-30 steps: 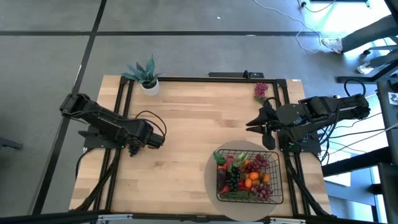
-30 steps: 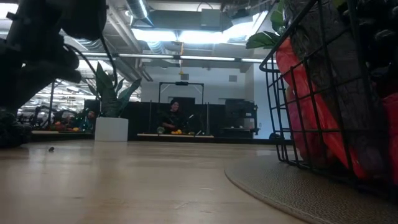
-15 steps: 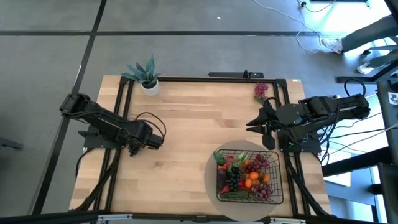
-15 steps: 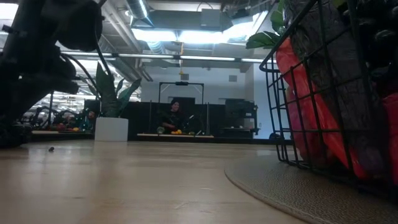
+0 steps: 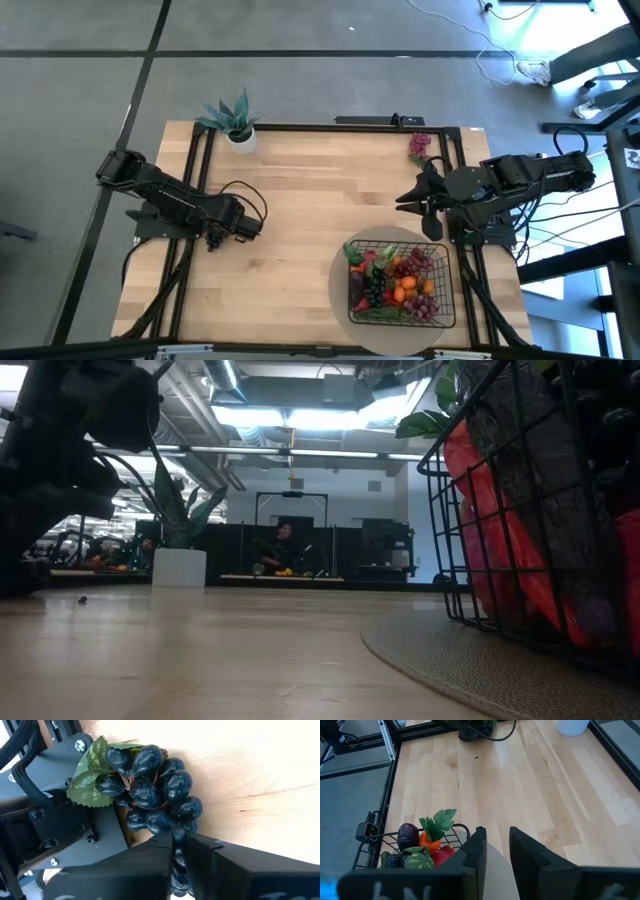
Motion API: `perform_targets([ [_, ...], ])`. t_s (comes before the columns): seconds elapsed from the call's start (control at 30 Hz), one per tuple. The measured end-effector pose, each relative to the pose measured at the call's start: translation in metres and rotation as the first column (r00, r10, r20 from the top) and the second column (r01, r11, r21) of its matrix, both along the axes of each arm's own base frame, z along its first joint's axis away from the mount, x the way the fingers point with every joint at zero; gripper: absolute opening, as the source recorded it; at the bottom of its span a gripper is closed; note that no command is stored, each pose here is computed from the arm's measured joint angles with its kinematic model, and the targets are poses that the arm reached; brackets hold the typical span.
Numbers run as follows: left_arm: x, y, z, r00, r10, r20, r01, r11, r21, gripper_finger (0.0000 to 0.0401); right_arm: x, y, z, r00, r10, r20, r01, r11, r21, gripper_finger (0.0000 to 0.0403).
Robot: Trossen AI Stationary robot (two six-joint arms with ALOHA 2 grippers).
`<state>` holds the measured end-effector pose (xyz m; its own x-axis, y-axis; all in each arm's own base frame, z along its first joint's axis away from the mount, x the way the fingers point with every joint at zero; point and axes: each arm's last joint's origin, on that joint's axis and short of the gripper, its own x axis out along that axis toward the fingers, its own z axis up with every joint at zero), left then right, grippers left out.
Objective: Build produce basket
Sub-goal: Put the black grapes into the black wire basket
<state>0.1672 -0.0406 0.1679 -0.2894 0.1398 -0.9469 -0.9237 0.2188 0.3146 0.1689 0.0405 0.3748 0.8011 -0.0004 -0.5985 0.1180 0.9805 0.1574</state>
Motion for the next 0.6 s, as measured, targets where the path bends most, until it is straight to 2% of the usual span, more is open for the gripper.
perform_targets([
  [0.17,0.006,-0.001,0.002,0.999,-0.026,0.043,0.026,1.000,-0.012,0.0005,0.000,0.000,0.000,1.000,0.001,0.000,-0.001,1.000,-0.002,0.0070],
  [0.27,0.018,-0.004,0.016,0.991,-0.065,0.113,0.065,0.998,0.002,0.0003,0.000,0.000,0.000,1.000,0.007,-0.001,-0.007,1.000,-0.009,0.0070],
  [0.43,0.044,-0.008,0.057,0.947,-0.172,0.270,0.152,0.984,0.093,0.0002,0.000,0.000,0.000,1.000,0.018,-0.001,-0.018,1.000,-0.024,0.0070],
  [0.6,0.066,-0.011,0.108,0.858,-0.303,0.415,0.230,0.949,0.216,0.0001,-0.001,0.000,-0.001,1.000,0.019,-0.009,-0.019,0.999,-0.027,0.0070],
])
